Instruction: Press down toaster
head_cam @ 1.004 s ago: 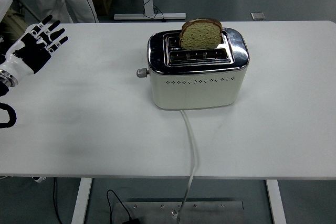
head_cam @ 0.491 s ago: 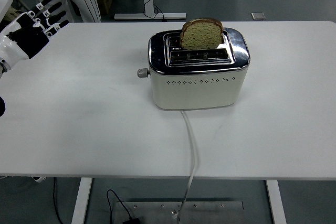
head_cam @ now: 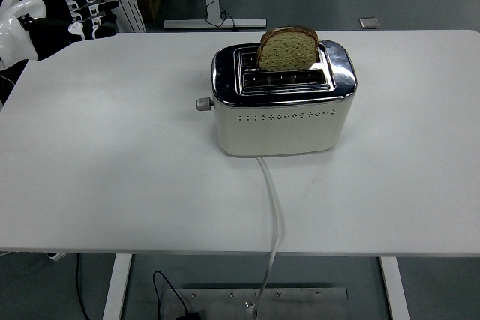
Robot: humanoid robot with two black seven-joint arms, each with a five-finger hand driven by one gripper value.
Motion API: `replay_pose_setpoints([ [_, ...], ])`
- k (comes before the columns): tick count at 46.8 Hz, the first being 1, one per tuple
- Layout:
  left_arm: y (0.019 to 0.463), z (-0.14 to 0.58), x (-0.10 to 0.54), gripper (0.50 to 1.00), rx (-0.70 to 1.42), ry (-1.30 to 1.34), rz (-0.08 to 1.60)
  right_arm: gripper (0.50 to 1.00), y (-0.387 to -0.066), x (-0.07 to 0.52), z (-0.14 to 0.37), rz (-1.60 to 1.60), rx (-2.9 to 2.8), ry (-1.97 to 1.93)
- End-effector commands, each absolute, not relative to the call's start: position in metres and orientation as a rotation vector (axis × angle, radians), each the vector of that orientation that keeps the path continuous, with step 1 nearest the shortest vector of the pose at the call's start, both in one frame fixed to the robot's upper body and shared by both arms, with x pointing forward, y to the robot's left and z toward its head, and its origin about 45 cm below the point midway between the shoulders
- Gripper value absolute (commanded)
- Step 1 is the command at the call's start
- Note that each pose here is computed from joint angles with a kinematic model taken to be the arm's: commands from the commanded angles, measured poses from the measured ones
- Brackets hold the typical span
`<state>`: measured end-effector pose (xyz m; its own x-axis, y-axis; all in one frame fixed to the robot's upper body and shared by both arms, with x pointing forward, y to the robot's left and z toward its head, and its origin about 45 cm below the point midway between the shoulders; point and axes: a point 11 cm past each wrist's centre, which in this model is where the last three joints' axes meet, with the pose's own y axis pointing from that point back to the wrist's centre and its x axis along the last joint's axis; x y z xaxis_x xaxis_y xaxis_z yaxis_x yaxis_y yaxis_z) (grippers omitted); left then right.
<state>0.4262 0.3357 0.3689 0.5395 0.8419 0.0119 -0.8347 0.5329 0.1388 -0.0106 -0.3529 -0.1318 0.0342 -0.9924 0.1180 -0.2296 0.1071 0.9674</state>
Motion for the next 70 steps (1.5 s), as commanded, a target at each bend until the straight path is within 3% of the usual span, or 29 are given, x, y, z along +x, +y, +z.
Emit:
replay_pose_setpoints([
  [1,0.327,0.379,0.425,1.000,0.177,0.006,0.967,0.998,-0.353,-0.011,-0.132,-0.972,1.309,-1.388],
  [16,0.284,0.400,0.409,1.000,0.358,-0.195,0.756,0.998,-0.353,-0.011,-0.132,-0.974,1.308,-1.391],
  [30,0.278,0.385,0.400,1.000,0.594,-0.335,0.592,0.998,-0.353,-0.011,-0.132,-0.972,1.310,-1.391],
  [50,0.288,0.355,0.397,1.000,0.785,-0.415,0.522,0.998,-0.353,-0.011,-0.132,-0.972,1.310,-1.391],
  [70,0.281,0.330,0.397,1.000,0.790,-0.371,0.502,0.998,-0.353,-0.011,-0.132,-0.974,1.308,-1.391],
])
